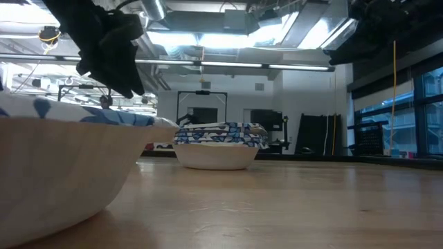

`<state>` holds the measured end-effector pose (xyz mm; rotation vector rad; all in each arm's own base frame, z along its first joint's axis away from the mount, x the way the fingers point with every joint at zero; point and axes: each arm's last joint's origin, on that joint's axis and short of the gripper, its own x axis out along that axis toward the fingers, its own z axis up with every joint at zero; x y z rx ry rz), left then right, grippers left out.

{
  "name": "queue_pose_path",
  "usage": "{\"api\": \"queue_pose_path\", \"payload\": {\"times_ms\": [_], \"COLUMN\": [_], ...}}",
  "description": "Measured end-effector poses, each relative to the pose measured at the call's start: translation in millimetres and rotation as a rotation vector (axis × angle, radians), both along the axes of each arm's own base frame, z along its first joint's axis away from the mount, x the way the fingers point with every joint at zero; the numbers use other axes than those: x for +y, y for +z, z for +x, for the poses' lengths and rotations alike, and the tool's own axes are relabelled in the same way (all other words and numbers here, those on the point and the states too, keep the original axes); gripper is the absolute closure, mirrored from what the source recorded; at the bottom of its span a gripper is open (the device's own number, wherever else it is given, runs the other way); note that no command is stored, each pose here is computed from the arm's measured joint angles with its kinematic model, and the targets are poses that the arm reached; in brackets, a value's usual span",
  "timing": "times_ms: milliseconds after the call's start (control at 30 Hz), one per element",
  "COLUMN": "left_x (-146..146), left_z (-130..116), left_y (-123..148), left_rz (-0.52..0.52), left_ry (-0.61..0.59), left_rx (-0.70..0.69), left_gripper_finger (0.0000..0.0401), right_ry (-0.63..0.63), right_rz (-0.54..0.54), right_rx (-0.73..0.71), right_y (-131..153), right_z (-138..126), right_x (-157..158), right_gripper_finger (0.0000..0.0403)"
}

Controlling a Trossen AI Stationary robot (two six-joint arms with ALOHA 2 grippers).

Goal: Nest bowls inside each other
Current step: Stack the white bowl on top of the other white bowls

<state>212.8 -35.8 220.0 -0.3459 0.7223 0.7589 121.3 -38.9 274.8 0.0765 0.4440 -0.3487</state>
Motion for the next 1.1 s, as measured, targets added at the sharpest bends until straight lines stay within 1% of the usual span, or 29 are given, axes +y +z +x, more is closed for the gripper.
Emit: {"api": "queue_pose_path", "payload": {"times_ms": [200,300,433,533,667,800,967,1100], "left_x": [9.7,14.7,19.7,21.9,21.4,23.3,24.9,25.3], "left_z": [1.4,1.3,1.8,2.4,3.2,5.9,6.1,6.0], "left_y": [-1.3,-2.0,-1.9,-1.7,-1.4,0.3,-0.5,-6.7], "left_rz": [-0.057,-0.075,-0.067,-0.067,-0.075,-0.061,-0.099,-0.107], "left_ry": [0.019,0.034,0.046,0.054,0.050,0.067,0.084,0.122], "left_rx": [0.020,0.033,0.039,0.034,0.026,-0.010,-0.015,0.022], "left_gripper_finger": [0.0185,0.0166,0.0131,0.0116,0.0113,0.0115,0.0119,0.0120], "right_ry": [-0.007,-0.007,-0.007,-0.007,-0.007,-0.005,-0.006,-0.006], "right_rz": [-0.003,-0.003,-0.004,-0.004,-0.006,-0.010,-0.010,-0.009], "right_rx": [0.001,0.001,0.001,0.002,0.002,0.004,0.004,0.005], "right_y": [0.0,0.0,0.0,0.0,0.0,0.0,0.0,-0.2], "right_z": [-0.1,-0.1,-0.1,-0.1,-0.1,-0.1,0.0,0.2], "right_x": [-0.2,-0.2,-0.2,-0.2,-0.3,-0.2,-0.3,-0.4], "right_gripper_finger": [0.0241,0.0241,0.0241,0.0241,0.0241,0.0241,0.0241,0.0241]}}
